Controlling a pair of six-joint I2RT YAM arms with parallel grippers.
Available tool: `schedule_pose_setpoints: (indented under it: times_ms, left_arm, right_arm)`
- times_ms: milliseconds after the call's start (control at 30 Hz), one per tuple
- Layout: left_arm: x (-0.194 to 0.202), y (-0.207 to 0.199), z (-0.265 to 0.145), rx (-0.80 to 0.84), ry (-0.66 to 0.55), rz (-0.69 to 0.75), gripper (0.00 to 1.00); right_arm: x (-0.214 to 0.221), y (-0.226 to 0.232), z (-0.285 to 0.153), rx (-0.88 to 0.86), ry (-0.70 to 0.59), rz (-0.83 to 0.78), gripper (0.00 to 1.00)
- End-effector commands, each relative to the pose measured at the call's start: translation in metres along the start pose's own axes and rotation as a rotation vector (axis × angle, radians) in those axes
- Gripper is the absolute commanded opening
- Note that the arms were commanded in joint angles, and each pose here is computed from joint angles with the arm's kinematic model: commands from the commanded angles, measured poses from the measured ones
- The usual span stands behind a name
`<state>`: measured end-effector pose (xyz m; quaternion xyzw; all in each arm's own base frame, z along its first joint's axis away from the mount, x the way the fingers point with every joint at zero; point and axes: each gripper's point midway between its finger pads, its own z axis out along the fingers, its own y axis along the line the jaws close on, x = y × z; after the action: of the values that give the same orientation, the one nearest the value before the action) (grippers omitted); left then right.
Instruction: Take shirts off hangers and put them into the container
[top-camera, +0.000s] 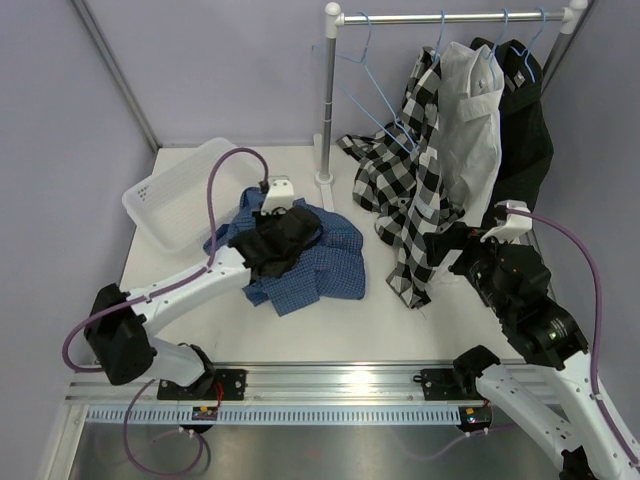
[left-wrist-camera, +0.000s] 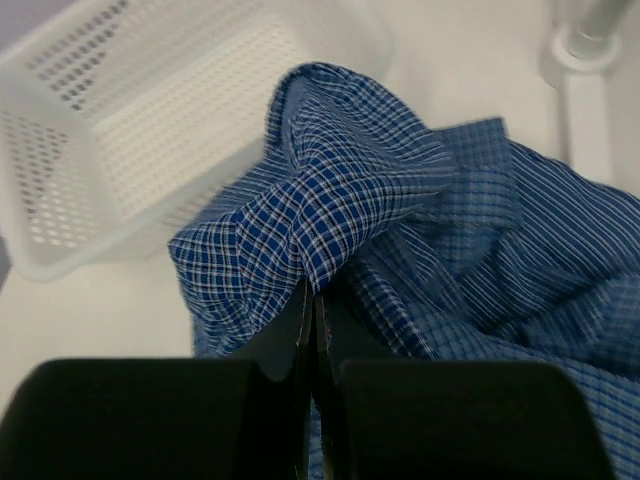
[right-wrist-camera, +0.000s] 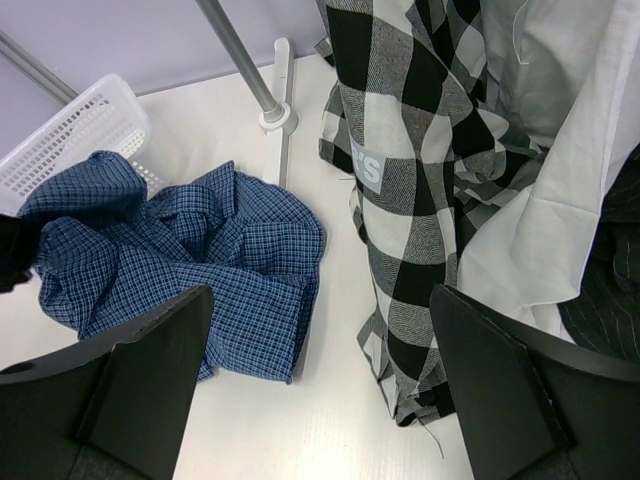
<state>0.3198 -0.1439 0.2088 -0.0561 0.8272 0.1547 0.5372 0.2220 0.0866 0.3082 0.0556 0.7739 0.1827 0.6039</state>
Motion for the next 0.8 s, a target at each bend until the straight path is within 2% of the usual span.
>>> schedule_pose_setpoints:
  times_ms: [0, 133, 333, 433, 467, 567, 600, 667, 767]
  left_arm:
    - [-0.005, -0.045, -0.015, 0.101, -0.02, -0.134, 0.01]
    - [0.044, -0.079, -0.018, 0.181, 0.087, -0.085, 0.04]
    - [0.114, -0.097, -0.029, 0.248, 0.228, -0.031, 0.1]
    - [0.126, -0.096, -0.032, 0.263, 0.257, 0.0, 0.24]
    - [0.122, -0.093, -0.033, 0.269, 0.249, 0.001, 0.39]
    - [0.105, -0.089, -0.038, 0.293, 0.221, -0.001, 0.76]
    - [0.091, -0.086, -0.045, 0.318, 0.201, -0.034, 0.92]
    - [0.073, -0.084, -0.053, 0.353, 0.182, -0.076, 0.99]
    - [0.044, -0.073, -0.068, 0.403, 0.143, -0.163, 0.99]
  right_arm:
    - [-0.006, 0.007, 0.005, -0.026, -0.03, 0.021, 0.99]
    - [-0.002, 0.005, 0.005, -0.025, -0.024, 0.018, 1.0]
    - [0.005, 0.002, 0.007, -0.018, -0.012, 0.008, 0.99]
    - [0.009, 0.002, 0.01, -0.02, -0.001, 0.009, 0.99]
    - [0.009, 0.003, 0.011, -0.023, -0.001, 0.01, 0.99]
    - [0.01, 0.005, 0.011, -0.031, 0.003, 0.012, 0.99]
    - [0.01, 0.005, 0.011, -0.031, 0.003, 0.012, 0.99]
    - [0.009, 0.005, 0.009, -0.036, 0.0, 0.012, 0.99]
    - [0.008, 0.008, 0.006, -0.052, -0.001, 0.01, 0.99]
